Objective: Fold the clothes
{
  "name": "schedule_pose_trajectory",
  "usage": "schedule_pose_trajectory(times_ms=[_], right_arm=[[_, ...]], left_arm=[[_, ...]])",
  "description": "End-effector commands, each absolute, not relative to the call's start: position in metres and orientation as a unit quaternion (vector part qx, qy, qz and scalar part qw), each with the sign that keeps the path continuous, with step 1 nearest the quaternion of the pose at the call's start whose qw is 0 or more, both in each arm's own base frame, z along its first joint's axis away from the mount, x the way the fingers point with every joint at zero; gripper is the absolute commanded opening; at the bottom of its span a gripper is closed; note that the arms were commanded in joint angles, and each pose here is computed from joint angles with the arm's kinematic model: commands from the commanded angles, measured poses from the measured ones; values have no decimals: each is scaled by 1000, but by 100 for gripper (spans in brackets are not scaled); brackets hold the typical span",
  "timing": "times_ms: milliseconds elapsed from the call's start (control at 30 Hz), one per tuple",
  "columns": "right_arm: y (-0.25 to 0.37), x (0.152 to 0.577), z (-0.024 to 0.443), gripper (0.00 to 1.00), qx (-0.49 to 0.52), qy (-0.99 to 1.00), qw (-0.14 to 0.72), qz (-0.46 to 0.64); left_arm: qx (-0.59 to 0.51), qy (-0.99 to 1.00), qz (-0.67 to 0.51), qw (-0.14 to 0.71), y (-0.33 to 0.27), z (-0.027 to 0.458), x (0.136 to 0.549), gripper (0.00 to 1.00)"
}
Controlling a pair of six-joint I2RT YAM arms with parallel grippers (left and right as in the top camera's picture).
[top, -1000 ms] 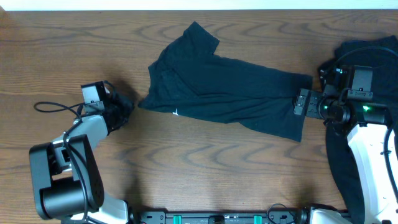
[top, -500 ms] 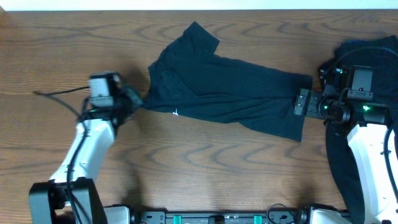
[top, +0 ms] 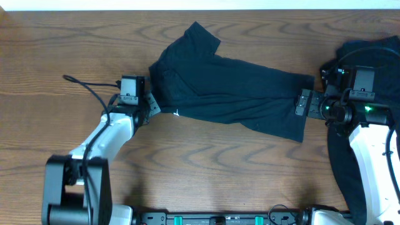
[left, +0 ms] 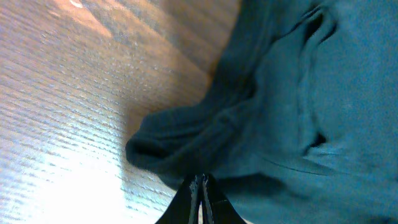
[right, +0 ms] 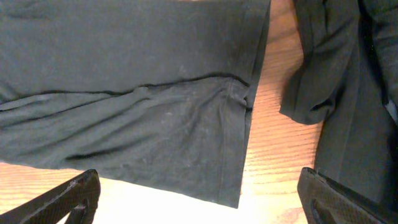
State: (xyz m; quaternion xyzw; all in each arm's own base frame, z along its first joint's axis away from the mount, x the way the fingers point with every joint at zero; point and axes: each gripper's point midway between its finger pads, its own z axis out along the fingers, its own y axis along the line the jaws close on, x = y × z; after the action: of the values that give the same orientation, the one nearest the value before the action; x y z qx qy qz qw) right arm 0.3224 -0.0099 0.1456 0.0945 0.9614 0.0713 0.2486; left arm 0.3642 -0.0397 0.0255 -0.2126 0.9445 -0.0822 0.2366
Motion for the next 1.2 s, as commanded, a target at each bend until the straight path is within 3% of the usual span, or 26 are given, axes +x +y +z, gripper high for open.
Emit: schedule_pose_trajectory(times_ms=[0,633,1167], right_arm=[[-10,323,146,99,103,960,248,75],[-11,323,146,99,103,960,248,75],[-10,323,146,99,103,960,248,75]], left_arm=[[-197,950,-39,238,-28,13,369,6],[-194,966,44,167,-5,-12,333,6],[-198,952,19,232,-3,88,302,7]])
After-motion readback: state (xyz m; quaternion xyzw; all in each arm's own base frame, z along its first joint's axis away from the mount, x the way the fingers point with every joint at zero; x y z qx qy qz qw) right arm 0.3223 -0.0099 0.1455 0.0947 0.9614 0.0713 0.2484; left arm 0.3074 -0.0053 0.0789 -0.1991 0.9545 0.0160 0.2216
